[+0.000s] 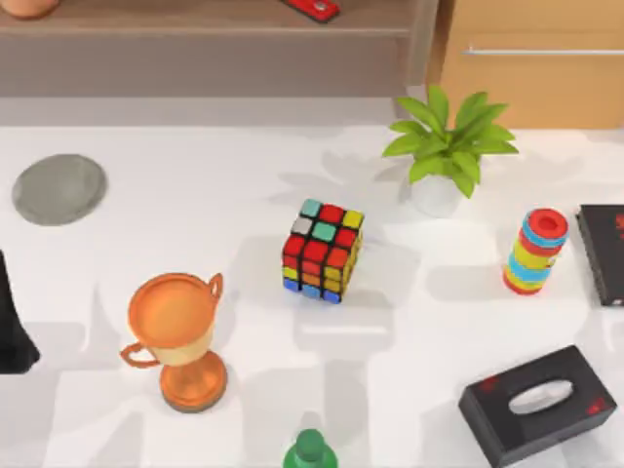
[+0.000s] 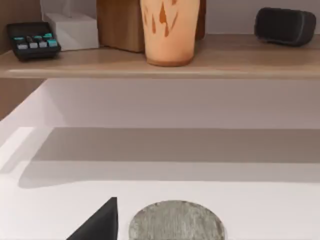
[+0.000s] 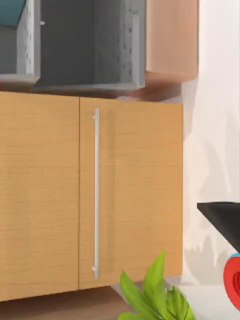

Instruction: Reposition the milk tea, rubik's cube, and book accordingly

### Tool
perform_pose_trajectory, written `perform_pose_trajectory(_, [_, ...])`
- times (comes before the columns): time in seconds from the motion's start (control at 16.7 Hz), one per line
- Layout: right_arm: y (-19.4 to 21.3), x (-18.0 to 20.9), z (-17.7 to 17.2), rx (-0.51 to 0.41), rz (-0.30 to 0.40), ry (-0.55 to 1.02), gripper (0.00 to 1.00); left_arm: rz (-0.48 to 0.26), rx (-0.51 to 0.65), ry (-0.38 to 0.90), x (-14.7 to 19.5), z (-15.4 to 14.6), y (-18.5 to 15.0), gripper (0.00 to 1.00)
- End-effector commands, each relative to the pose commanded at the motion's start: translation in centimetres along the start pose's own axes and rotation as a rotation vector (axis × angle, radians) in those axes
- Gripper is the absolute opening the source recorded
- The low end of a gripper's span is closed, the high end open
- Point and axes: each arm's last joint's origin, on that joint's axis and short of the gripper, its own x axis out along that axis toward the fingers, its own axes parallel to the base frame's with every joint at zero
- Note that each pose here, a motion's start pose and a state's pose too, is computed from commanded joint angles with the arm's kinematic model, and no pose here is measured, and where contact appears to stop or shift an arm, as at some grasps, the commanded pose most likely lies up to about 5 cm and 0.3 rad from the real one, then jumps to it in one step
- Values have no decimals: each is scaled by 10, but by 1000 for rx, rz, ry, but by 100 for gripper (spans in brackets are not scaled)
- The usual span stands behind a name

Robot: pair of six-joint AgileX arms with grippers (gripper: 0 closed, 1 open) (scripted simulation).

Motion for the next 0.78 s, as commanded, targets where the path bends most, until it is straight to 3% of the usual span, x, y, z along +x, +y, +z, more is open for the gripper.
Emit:
perform_pose_trajectory(0.3, [0,0,0,0,0,0,100,8,-5,-17,2,13,1,100])
perform_pose_trajectory(0.54, [0,0,0,0,0,0,100,15,-17,-71,16,58,3,100])
perform_pose_trajectory(0.78, [0,0,0,0,0,0,100,8,-27,-88,63,104,7,100])
